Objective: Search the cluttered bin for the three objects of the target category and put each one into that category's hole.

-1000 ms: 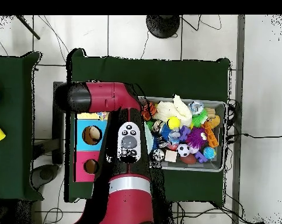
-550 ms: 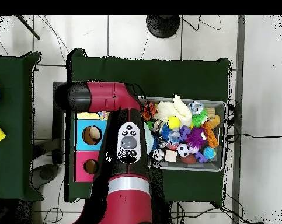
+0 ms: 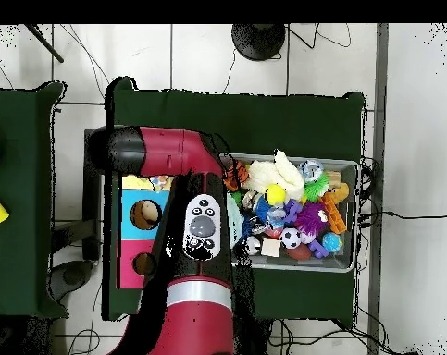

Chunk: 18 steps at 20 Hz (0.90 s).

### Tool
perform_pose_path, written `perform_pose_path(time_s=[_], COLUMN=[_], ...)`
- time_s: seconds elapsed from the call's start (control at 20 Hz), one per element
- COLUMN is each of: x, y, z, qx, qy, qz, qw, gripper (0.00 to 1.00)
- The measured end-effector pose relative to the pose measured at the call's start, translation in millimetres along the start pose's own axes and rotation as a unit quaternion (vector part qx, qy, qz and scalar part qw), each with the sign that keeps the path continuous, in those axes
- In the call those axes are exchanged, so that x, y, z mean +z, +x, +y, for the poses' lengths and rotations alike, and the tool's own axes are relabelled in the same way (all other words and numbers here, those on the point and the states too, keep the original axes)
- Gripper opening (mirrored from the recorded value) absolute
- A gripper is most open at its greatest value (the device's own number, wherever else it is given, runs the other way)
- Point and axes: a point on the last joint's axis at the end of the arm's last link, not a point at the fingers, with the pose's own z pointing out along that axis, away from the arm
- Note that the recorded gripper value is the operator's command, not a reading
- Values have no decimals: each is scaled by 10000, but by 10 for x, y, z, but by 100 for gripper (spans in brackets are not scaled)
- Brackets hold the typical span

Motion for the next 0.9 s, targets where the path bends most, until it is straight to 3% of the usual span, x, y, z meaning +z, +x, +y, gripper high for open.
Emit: perform_pose_path(time_s=[0.9], x=[12], y=[38], z=[147], qx=[208], qy=[-417], qz=[361], qw=[9983], gripper=[0])
